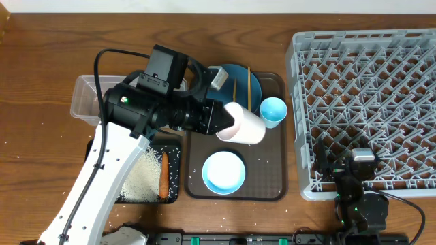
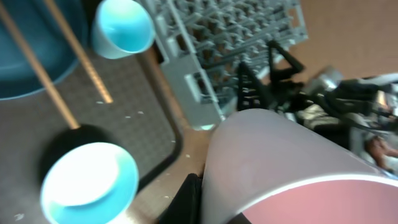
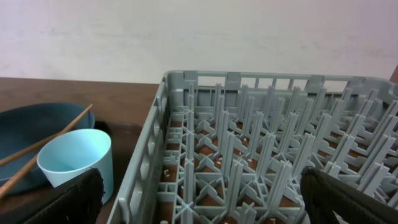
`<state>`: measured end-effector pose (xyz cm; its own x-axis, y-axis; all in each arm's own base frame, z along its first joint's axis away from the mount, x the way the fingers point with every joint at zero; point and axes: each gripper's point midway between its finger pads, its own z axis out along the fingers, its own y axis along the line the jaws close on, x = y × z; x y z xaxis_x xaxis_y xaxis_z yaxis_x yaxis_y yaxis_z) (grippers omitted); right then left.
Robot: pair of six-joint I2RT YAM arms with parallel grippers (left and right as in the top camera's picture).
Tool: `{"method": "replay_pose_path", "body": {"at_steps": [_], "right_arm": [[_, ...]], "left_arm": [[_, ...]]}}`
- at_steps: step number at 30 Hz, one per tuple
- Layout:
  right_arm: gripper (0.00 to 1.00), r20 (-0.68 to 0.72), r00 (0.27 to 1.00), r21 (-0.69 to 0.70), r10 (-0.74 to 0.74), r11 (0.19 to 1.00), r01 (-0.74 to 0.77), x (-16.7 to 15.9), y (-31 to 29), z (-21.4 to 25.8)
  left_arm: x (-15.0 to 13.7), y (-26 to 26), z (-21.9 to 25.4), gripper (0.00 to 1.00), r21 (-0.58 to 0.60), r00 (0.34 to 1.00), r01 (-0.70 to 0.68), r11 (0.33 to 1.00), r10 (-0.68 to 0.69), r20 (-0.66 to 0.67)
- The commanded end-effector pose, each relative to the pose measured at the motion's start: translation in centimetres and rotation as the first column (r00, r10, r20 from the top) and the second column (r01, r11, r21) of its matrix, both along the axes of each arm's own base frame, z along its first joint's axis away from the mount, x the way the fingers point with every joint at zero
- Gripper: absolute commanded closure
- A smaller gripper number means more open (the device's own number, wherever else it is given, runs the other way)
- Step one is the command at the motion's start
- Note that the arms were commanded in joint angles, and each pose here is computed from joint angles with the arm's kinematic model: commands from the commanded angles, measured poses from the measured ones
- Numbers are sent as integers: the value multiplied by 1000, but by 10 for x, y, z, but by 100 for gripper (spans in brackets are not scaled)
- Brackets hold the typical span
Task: Sort waste into correct bins and load items into the dishwasher rack
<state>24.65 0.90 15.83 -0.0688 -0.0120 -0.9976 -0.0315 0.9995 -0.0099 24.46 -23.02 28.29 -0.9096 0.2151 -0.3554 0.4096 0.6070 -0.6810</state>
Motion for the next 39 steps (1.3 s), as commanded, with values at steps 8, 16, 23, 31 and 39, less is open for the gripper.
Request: {"method": "replay_pose_path", "body": {"at_steps": [8,16,23,31,39], "right_arm": [[1,11,982,311,187,933,-181,-5,35,5],[1,74,712,522,699,581,-625,-59,122,33],[1,191,532,578,825,344,-740,-103,142,102],[1,104,344,642,933,201,-739,-120,159,135],[1,45,86,643,995,37,-765,-104,168,175]], "left_arm": [[-28,-19,33,94,-214,988,134,968,-146,-41],[-21,-21,48,94,-283,987,156,946,-159,11],[3,1,60,94,-344,996,88,935,-85,26],[4,10,70,94,-408,997,78,910,-83,6],[-1,11,70,94,-417,995,72,906,-93,-30]]}}
